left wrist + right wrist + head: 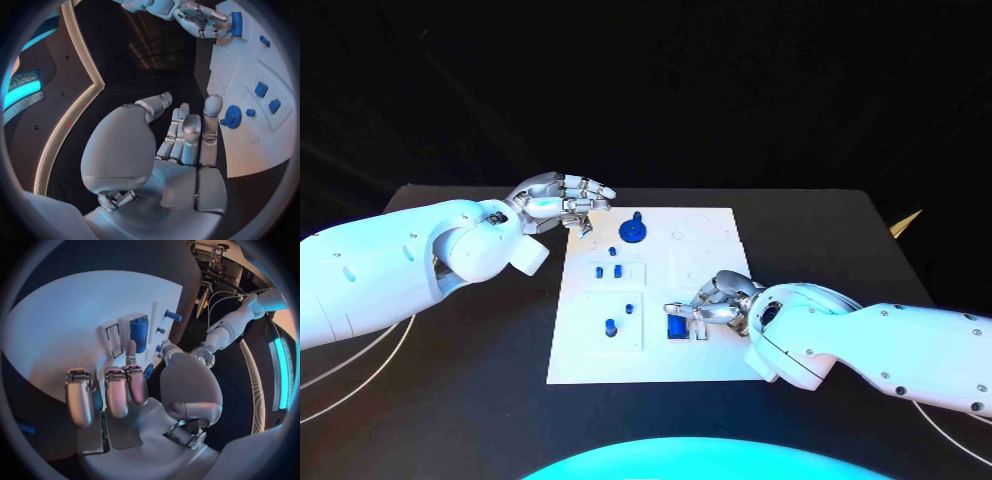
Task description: Assemble the parts on the task board
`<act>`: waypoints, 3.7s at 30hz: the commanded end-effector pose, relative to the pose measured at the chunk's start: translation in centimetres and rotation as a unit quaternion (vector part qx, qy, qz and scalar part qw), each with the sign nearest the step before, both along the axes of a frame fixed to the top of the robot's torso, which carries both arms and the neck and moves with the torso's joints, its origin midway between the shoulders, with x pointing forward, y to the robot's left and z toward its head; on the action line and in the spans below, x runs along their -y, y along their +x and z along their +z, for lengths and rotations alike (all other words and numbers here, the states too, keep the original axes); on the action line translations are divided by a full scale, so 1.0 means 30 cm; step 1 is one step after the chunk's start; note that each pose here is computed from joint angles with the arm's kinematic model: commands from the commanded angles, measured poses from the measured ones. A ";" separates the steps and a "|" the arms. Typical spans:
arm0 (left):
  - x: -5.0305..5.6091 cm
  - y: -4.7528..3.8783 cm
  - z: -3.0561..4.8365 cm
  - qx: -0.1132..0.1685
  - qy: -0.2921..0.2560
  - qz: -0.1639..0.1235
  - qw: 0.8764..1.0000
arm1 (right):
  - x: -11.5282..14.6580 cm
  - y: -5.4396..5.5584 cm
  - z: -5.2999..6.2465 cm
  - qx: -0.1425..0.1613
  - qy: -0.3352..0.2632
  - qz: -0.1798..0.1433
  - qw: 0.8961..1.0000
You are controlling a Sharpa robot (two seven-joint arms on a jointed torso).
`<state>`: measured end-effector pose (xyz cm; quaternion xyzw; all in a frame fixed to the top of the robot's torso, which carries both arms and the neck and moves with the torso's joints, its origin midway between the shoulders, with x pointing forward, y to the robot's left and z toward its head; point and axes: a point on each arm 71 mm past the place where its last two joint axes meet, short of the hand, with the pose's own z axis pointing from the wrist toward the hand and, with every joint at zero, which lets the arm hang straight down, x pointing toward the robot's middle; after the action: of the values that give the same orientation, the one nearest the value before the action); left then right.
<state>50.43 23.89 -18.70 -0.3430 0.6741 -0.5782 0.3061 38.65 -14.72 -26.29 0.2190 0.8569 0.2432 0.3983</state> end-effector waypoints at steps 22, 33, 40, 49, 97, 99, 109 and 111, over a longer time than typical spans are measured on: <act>0.004 -0.002 0.007 0.009 -0.008 -0.004 1.000 | 0.185 -0.006 0.085 0.099 0.011 0.023 0.995; 0.004 0.000 0.009 0.013 -0.011 -0.001 1.000 | 0.411 0.029 0.174 0.145 0.008 0.001 0.989; 0.012 0.002 0.008 0.013 -0.012 -0.002 1.000 | 0.514 0.011 0.186 0.148 -0.035 -0.017 0.988; 0.021 0.003 0.007 0.013 -0.012 -0.004 1.000 | 0.637 -0.018 0.189 0.136 -0.111 -0.051 0.983; 0.016 0.000 0.001 0.012 -0.013 -0.004 1.000 | 0.666 -0.049 -0.018 0.068 -0.189 -0.079 0.976; 0.015 0.000 0.001 0.012 -0.013 -0.004 1.000 | 0.667 -0.047 -0.020 0.068 -0.191 -0.079 0.976; 0.013 -0.001 0.000 0.011 -0.013 -0.005 1.000 | 0.652 -0.047 -0.047 0.058 -0.194 -0.068 0.977; 0.012 -0.001 0.000 0.010 -0.013 -0.005 1.000 | 0.648 -0.047 -0.054 0.056 -0.195 -0.066 0.977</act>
<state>50.45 23.68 -18.80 -0.3404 0.6677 -0.5855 0.3089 37.31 -34.29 -27.63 0.1898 0.8423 0.0601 0.5009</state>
